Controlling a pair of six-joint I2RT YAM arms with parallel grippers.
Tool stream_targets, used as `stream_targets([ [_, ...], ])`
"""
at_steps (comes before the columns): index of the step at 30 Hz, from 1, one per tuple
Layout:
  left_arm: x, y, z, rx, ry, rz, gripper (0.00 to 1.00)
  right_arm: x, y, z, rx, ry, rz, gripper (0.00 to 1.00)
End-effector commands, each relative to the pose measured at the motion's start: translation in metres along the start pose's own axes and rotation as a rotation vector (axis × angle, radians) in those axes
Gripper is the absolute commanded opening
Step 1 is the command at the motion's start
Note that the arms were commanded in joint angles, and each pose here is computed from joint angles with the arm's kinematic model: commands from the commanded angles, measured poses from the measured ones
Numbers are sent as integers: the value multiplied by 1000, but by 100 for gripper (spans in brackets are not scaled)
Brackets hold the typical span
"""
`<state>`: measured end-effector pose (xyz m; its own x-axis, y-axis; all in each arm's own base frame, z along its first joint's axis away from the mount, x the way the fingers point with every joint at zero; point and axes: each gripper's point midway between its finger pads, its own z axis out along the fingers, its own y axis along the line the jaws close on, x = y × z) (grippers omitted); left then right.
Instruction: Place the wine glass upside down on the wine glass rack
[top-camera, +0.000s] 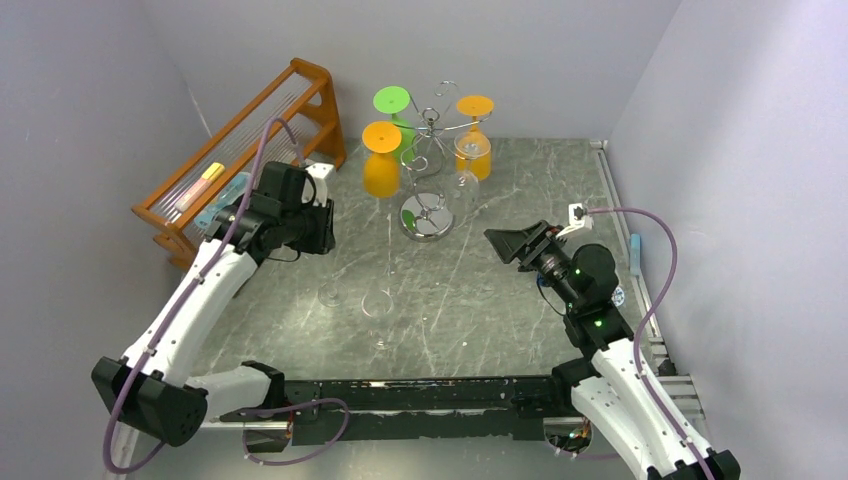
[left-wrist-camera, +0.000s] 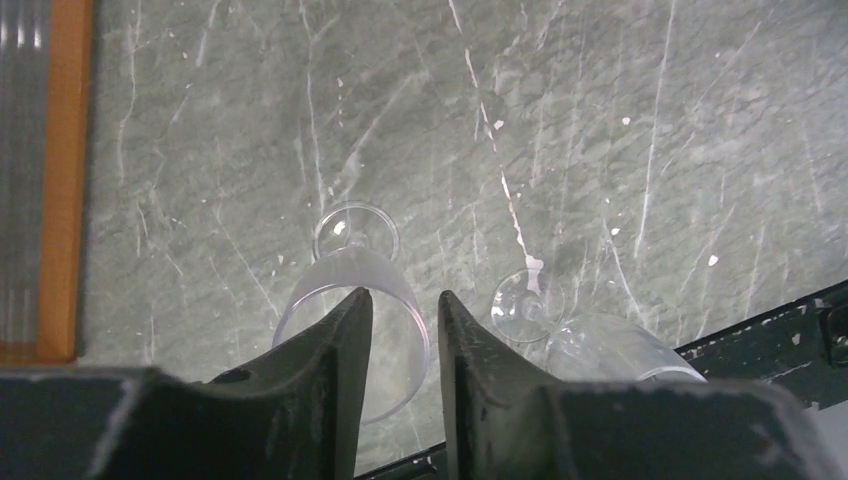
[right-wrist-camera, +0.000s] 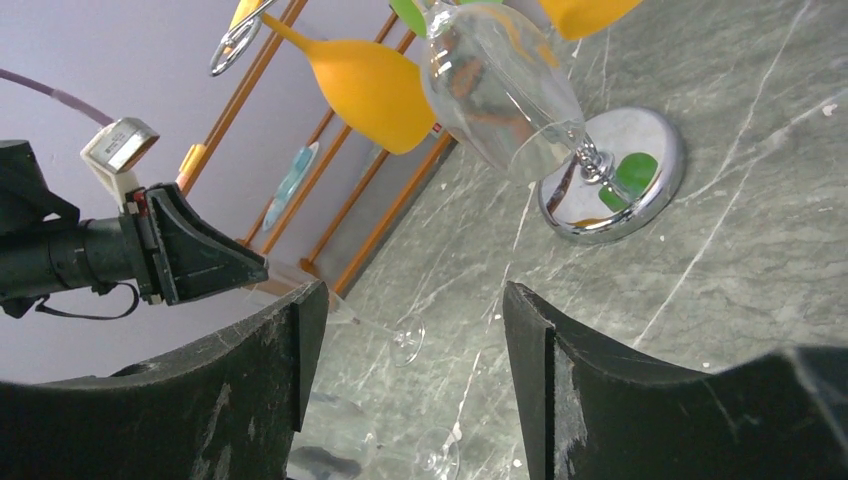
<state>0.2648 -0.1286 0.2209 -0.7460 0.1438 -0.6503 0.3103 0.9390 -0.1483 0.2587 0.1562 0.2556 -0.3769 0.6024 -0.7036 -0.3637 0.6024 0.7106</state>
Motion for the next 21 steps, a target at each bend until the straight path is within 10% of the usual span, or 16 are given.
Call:
stream_targets([
  [1,5,0,3,-17,33,14,34,0,-4,-2,18,-16,-1,68],
  [21,3,-41,6,120,57,85,5,7,-14,-7,66,-22,111,68],
])
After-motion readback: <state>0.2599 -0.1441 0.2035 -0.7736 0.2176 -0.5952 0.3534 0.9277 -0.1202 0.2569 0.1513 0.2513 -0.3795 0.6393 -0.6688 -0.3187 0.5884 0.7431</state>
